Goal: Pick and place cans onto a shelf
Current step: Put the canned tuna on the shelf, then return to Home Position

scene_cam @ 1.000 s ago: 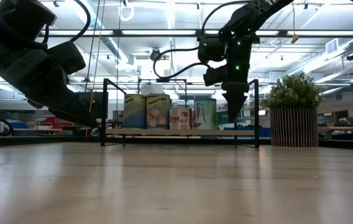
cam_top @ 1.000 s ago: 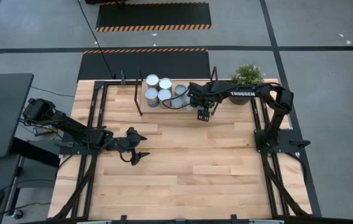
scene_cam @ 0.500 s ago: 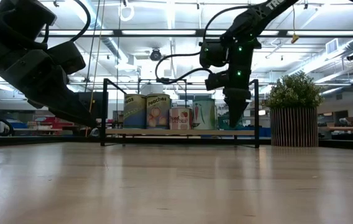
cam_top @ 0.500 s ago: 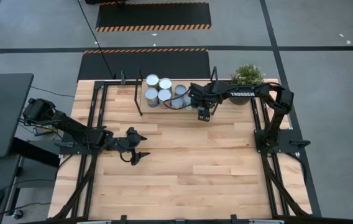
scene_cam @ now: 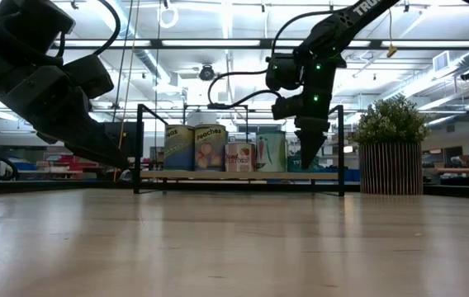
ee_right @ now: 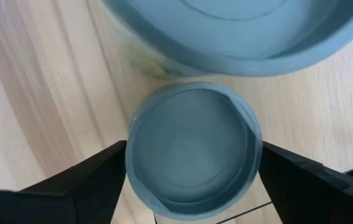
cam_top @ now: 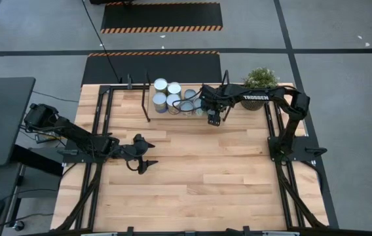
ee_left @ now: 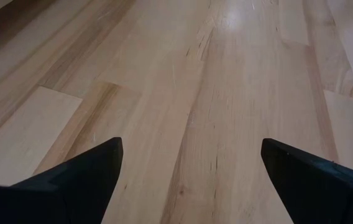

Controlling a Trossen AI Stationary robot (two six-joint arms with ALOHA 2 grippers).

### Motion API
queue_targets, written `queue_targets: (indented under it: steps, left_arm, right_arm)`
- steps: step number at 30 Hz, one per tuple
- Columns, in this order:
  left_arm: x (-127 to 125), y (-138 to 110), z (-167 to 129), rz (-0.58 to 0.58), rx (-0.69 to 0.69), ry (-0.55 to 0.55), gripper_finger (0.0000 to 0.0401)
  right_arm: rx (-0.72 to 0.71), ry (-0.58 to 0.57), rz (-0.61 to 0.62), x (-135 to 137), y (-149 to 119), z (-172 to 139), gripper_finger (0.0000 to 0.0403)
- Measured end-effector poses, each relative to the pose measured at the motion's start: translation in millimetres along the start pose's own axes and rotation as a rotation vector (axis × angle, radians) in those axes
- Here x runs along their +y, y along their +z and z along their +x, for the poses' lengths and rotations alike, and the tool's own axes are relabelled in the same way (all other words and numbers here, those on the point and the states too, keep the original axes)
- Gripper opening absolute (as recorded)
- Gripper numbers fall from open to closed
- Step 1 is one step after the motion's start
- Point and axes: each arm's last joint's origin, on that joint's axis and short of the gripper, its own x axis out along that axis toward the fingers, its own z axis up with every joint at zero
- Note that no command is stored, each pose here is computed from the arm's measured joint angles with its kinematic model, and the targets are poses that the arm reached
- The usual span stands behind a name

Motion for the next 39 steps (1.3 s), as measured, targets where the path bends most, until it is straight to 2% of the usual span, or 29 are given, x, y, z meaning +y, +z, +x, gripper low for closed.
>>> queue_targets:
  steps: [8,14,20,27,34,39]
  left_arm:
    - [0.1,-0.1,0.0,0.0,0.0,0.001,0.0389]
    - [0.2,0.2,0.0,0.0,-0.006,0.009,0.0389]
    - [-4.4,10.6,-0.7,0.073,-0.11,-0.027,0.0389]
    - [-4.9,19.5,-10.9,0.137,-0.168,-0.046,0.0389]
    - [-4.3,31.0,-40.6,0.129,-0.244,-0.091,0.0389]
    - [-3.3,28.6,-52.8,0.14,-0.292,-0.061,0.0389]
  right_arm:
    - [0.025,-0.021,-0.018,5.3,-2.3,-4.4,0.0366]
    - [-0.025,-0.044,-0.014,9.9,-4.3,-27.1,0.0366]
    - [-0.164,-0.052,0.02,14.9,-9.7,-70.2,0.0366]
    - [-0.319,-0.042,0.052,22.8,-20.9,-114.1,0.0366]
    - [-0.466,-0.033,0.076,32.9,-49.0,-114.2,0.0366]
    - [-0.569,-0.008,0.078,41.5,-71.6,-109.5,0.0366]
